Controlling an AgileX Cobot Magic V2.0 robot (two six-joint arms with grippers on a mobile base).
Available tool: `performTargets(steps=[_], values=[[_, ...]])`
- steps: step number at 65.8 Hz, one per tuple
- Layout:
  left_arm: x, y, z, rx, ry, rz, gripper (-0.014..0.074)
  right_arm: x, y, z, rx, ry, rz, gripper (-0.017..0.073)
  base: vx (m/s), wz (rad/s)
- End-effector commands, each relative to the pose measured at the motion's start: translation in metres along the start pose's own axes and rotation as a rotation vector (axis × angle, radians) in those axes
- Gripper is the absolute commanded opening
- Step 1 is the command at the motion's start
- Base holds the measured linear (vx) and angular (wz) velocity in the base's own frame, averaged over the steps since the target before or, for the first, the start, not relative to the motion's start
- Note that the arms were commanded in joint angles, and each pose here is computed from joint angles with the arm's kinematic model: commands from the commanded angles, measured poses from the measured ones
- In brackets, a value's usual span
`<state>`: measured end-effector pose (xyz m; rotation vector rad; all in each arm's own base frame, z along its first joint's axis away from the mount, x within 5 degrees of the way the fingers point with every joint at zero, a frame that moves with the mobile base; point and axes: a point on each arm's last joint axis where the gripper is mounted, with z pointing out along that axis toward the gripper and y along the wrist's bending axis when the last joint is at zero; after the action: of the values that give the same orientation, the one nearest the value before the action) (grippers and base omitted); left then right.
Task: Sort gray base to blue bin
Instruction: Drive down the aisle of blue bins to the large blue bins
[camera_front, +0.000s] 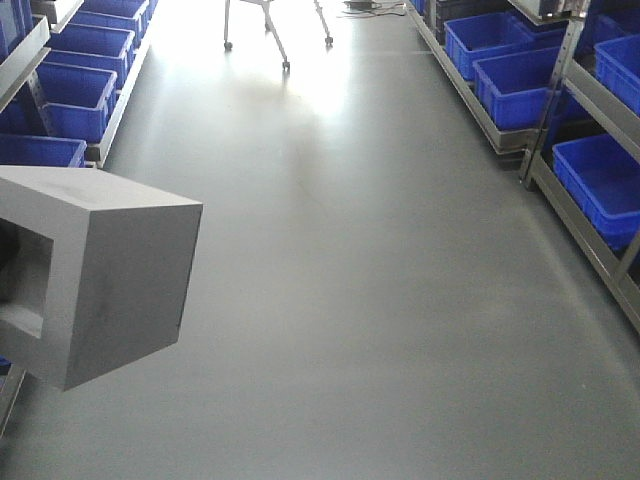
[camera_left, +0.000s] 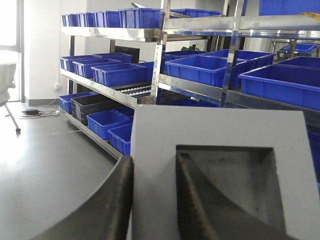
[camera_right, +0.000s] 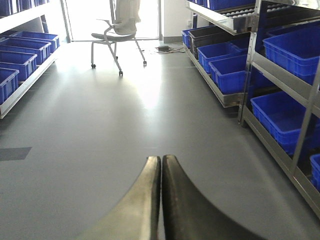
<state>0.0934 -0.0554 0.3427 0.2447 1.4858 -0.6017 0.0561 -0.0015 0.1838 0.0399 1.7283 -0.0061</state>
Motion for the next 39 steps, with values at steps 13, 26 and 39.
performTargets(steps=[13,26,39], values=[[-0.0198,-0.0049,-0.0014,0.038,-0.136,-0.015,-0.0007,-0.0052,-0.0002,0.0012,0.004,-0.053,-0.018,-0.0005,0.44,0.06],[-0.0198,-0.0049,-0.0014,0.038,-0.136,-0.015,-0.0007,-0.0052,-0.0002,0.0012,0.004,-0.053,-0.018,-0.0005,0.44,0.07],[-0.0198,-0.0049,-0.0014,0.038,-0.136,-0.015,-0.0007,-0.0052,-0.0002,0.0012,0.004,-0.053,-0.018,-0.0005,0.42,0.06]])
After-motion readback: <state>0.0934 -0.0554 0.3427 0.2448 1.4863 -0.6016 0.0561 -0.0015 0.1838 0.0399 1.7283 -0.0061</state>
